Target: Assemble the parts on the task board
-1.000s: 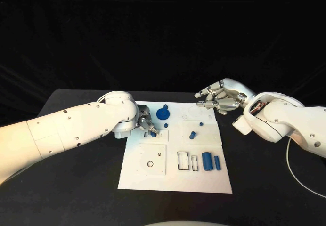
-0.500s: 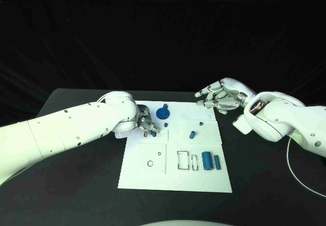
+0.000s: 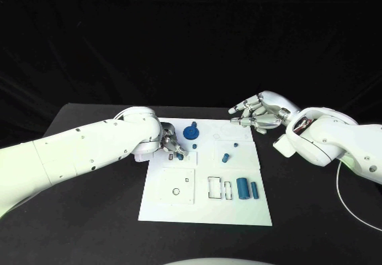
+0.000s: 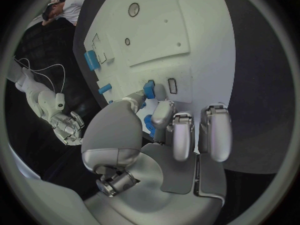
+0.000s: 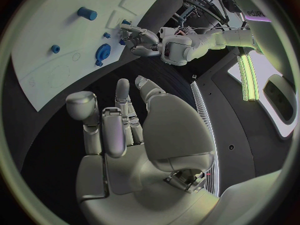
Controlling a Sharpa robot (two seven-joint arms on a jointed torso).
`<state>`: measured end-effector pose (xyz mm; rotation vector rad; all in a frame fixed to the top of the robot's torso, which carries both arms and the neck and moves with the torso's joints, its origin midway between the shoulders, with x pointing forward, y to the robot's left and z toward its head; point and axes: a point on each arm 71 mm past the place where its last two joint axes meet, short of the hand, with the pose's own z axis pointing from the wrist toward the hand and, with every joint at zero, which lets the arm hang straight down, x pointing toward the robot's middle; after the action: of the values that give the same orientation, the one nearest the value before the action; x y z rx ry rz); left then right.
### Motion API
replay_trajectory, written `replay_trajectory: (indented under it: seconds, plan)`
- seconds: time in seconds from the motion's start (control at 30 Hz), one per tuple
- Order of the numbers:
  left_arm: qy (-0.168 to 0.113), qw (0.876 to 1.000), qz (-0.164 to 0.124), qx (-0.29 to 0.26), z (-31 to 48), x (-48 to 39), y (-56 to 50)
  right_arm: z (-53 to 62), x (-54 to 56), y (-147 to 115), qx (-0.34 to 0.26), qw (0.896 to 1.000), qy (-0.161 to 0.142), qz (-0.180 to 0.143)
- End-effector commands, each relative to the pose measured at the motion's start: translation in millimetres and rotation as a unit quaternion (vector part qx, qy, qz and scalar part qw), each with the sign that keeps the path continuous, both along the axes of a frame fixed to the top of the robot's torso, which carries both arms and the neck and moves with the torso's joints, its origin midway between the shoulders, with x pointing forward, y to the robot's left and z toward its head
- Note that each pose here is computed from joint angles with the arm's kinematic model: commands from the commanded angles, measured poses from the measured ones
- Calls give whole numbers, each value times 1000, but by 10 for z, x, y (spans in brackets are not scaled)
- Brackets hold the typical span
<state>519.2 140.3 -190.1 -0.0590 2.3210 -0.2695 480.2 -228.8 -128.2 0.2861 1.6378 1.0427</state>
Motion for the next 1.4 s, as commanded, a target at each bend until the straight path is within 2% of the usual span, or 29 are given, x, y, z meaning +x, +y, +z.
replay_trajectory:
  seconds: [0.03, 0.77, 1.03, 1.2, 1.37, 1.4]
  plan:
    - [6, 1000, -4, 2, -11, -12, -10, 3, -5, 9, 1, 1000, -3, 5]
    - [-1, 1000, -7, -7, 19, -49, -52, -4, 15, 15, 3, 1000, -2, 6]
    - [-5, 1000, -4, -10, 52, -46, -19, -7, 21, 12, 2, 1000, -3, 6]
    - [-12, 1000, 1, -16, 144, -34, 46, -10, 26, 4, 1, 1000, -2, 5]
    - [-18, 998, 19, -54, 357, 17, 106, -15, 36, -9, 2, 1000, -1, 2]
    - [-17, 998, 23, -62, 419, 42, 127, -16, 39, -9, 2, 1000, -1, 2]
